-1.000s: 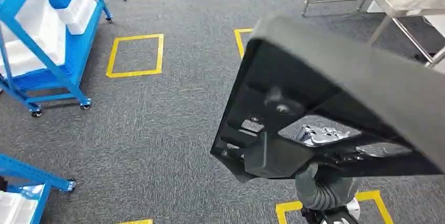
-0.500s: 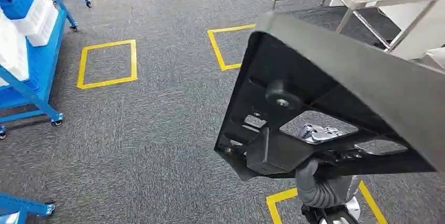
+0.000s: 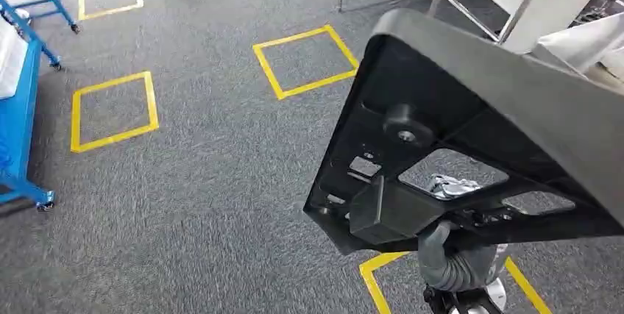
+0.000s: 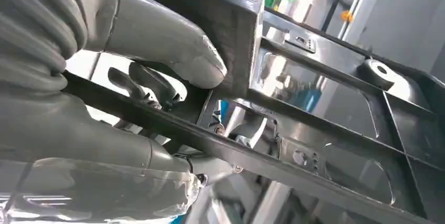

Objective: Take the parts from the cabinet and place them on the table.

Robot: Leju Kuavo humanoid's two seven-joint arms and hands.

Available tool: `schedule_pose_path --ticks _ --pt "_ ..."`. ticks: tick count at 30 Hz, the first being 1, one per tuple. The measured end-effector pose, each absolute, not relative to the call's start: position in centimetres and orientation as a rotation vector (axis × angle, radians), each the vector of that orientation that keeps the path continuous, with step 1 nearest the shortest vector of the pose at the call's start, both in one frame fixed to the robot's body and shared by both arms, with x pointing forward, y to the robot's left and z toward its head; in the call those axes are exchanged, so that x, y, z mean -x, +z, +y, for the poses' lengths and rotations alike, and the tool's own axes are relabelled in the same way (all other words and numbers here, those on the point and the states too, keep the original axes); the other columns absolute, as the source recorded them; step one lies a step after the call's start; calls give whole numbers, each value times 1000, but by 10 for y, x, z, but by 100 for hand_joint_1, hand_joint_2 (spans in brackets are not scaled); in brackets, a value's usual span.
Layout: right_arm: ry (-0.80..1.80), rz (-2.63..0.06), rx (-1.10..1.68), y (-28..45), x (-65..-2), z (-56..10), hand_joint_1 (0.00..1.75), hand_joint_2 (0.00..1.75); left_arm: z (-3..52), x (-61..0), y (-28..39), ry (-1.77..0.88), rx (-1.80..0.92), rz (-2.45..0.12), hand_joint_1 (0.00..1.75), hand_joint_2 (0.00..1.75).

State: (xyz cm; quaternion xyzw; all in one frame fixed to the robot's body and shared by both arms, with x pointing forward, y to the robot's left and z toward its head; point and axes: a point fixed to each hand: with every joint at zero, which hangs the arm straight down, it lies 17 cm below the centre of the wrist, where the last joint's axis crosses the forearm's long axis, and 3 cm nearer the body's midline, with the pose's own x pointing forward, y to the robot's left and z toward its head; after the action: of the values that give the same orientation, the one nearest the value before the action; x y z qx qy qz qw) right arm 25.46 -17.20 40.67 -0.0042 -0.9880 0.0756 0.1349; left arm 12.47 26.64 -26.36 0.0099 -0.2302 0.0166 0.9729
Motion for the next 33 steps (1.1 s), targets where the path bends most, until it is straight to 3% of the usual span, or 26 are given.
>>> schedule_pose_path --ticks 33 --pt "287 -2861 -120 410 -257 -147 175 175 267 -119 -265 22 -29 -458 0 0"
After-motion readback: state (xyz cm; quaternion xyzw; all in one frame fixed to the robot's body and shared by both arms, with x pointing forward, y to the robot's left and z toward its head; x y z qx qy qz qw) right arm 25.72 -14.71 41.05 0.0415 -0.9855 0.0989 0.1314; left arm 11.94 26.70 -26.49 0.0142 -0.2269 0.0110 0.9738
